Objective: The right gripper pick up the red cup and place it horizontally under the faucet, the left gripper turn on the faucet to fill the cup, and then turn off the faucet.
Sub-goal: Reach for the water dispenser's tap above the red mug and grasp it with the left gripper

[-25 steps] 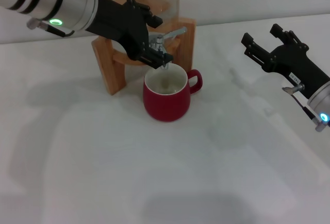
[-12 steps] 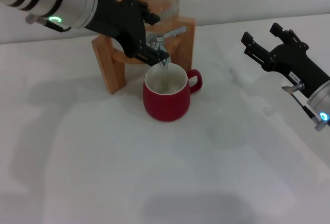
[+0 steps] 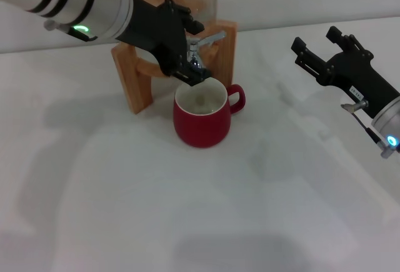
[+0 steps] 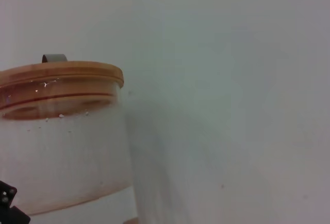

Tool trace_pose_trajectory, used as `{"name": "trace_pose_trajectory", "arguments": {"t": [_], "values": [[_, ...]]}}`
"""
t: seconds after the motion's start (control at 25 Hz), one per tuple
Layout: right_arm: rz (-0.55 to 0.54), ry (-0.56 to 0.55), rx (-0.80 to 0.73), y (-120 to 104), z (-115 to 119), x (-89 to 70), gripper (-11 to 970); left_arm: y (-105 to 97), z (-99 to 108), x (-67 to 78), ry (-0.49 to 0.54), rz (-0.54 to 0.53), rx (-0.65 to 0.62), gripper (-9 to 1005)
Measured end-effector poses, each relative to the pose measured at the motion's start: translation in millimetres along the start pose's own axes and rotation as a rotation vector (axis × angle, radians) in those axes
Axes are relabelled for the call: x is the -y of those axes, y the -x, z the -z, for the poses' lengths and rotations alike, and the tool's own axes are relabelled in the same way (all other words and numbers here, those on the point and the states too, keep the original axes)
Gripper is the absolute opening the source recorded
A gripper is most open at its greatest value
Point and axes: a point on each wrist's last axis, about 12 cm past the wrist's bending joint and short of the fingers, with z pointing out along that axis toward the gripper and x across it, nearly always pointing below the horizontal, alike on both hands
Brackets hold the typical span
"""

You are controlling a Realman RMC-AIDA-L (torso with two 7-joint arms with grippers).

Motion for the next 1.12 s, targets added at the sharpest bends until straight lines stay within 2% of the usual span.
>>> {"name": "trace_pose_trajectory", "arguments": {"t": [0.4,1.12], "values": [[0.001,0.002,0.005,0.6,1.1,0.2,873,2.5,-3.3,2.9,-0.014,-0.020,-0.009,859],[-0.001,0.002,0.009,0.8,2.4,0.0,873,7.6,-2.9,-1.9,0.009,-0.064,-0.046,859]]}}
